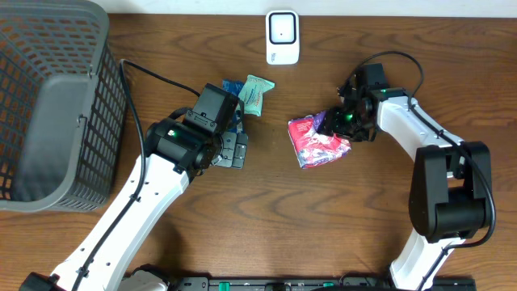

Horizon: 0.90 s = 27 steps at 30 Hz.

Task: Scan the item barcode
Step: 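Regrasp the purple box and raise it toward the scanner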

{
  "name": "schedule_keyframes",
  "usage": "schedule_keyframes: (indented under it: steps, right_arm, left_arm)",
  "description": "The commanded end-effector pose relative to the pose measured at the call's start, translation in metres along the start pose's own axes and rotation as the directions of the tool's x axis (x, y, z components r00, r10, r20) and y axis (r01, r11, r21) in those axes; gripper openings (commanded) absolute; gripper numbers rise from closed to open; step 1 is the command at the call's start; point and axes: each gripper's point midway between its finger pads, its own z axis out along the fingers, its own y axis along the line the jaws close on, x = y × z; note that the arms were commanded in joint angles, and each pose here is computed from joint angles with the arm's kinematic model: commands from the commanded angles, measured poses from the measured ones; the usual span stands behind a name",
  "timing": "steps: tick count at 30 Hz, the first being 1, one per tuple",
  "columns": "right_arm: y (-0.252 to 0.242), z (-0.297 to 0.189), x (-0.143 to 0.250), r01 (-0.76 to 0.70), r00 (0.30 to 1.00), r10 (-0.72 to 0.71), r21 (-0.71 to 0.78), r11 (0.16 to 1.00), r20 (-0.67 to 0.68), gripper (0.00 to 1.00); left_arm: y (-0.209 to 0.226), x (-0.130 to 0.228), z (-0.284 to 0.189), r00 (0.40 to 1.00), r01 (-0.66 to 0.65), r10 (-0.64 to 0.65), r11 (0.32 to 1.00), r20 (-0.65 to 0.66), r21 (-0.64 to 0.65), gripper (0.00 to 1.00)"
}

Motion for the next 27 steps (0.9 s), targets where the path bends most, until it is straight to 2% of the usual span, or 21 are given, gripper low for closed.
schedule_keyframes:
  steps: [1, 2, 3, 6, 9, 11, 18, 23, 25, 27]
  right_arm:
    - [-0.019, 0.023, 0.021, -0.038, 0.996, 0.043, 0.064, 0.997, -0.084, 0.11]
    - [-0.012, 0.022, 0.021, -0.055, 0.995, 0.058, 0.031, 0.998, -0.087, 0.02]
    - [0.000, 0.020, 0.020, -0.090, 0.992, 0.086, -0.035, 0.995, -0.094, 0.01]
    - [0.027, 0.000, 0.003, -0.190, 0.980, 0.171, -0.237, 0.953, -0.097, 0.01]
    - [0.049, -0.030, -0.019, -0.193, 0.981, 0.174, -0.450, 0.872, -0.085, 0.01]
    - [0.056, -0.044, -0.030, -0.199, 0.979, 0.186, -0.542, 0.817, -0.079, 0.01]
    - [0.049, -0.048, -0.032, -0.333, 0.942, 0.301, -0.536, 0.775, -0.150, 0.01]
    - [0.053, -0.050, -0.032, -0.523, 0.851, 0.450, -0.505, 0.687, -0.270, 0.01]
    - [0.055, -0.051, -0.040, -0.548, 0.834, 0.481, -0.513, 0.660, -0.272, 0.01]
    - [0.070, -0.061, -0.059, -0.513, 0.850, 0.468, -0.590, 0.624, -0.244, 0.01]
  left_arm:
    - [0.002, 0.001, 0.001, 1.000, -0.001, 0.001, 1.000, -0.005, -0.008, 0.98]
    - [0.002, 0.001, 0.001, 1.000, -0.001, 0.001, 1.000, -0.005, -0.008, 0.98]
    - [0.002, 0.001, 0.001, 1.000, -0.001, 0.001, 1.000, -0.005, -0.008, 0.98]
    - [0.002, 0.001, 0.001, 1.000, -0.001, 0.001, 1.000, -0.005, -0.008, 0.98]
    - [0.002, 0.001, 0.001, 1.000, -0.001, 0.001, 1.000, -0.006, -0.008, 0.98]
    - [0.002, 0.001, 0.001, 1.000, -0.001, 0.001, 1.000, -0.005, -0.008, 0.98]
    - [0.002, 0.001, 0.001, 1.000, -0.001, 0.001, 1.000, -0.006, -0.008, 0.98]
    - [0.002, 0.001, 0.001, 1.000, -0.001, 0.001, 1.000, -0.005, -0.008, 0.98]
    - [0.002, 0.001, 0.001, 1.000, -0.001, 0.001, 1.000, -0.005, -0.008, 0.98]
    - [0.002, 0.001, 0.001, 1.000, -0.001, 0.001, 1.000, -0.005, -0.008, 0.98]
